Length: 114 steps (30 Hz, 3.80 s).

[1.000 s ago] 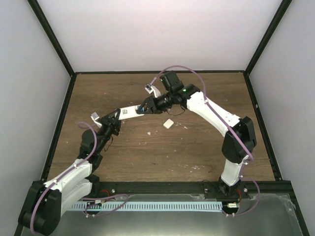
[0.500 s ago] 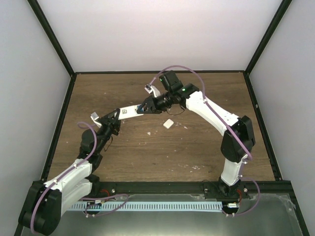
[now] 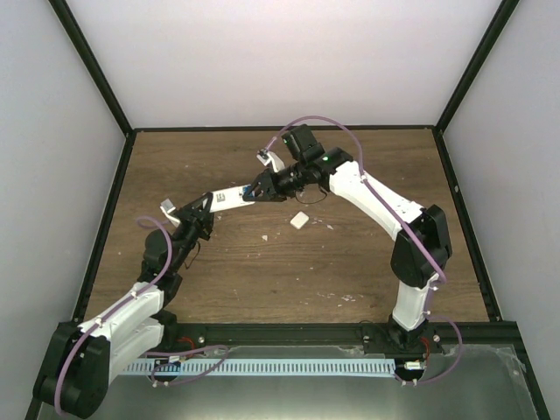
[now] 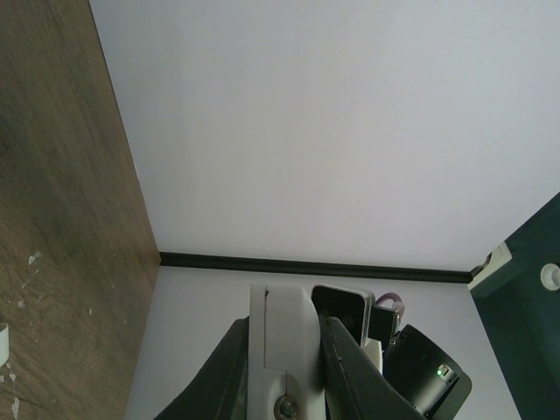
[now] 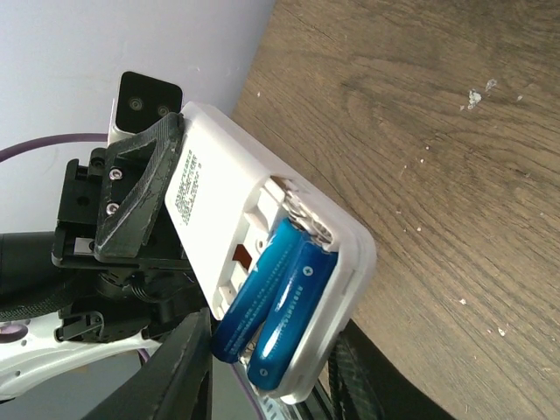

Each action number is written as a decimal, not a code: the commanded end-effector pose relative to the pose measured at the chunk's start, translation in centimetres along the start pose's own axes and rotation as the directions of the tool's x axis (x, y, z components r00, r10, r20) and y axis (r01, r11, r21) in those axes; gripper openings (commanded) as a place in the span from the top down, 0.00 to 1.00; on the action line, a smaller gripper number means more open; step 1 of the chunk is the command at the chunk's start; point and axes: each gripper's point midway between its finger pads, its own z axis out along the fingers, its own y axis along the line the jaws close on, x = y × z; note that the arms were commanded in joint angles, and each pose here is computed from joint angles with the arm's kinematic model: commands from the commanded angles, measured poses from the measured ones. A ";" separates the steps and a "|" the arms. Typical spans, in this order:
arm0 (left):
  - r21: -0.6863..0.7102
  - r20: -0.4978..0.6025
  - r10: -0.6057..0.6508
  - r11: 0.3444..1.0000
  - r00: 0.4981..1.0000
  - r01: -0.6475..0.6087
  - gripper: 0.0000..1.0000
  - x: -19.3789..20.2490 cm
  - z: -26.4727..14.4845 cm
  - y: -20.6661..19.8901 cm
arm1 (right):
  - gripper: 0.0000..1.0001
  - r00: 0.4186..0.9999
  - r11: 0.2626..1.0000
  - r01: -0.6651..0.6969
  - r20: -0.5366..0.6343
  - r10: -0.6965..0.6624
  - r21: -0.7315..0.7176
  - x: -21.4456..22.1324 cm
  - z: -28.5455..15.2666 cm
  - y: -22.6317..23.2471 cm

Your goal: Load the batteries into the remote control

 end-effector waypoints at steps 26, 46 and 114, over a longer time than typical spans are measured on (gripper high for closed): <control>0.069 -0.071 0.062 0.996 0.996 -0.057 1.00 1.5 0.5 -2.3 | 0.82 0.997 0.993 0.074 0.014 -0.073 -0.091 -1.3 0.6 2.8; 0.155 -0.105 0.187 0.973 0.977 -0.170 1.00 2.6 0.2 -4.1 | 0.73 0.996 0.971 0.062 0.071 -0.047 -0.230 -3.0 -2.7 5.3; -0.112 -0.351 0.382 0.889 0.855 -0.443 1.00 0.9 3.6 2.3 | 0.00 0.902 0.595 0.386 -0.153 -0.403 0.705 0.7 -8.1 -21.9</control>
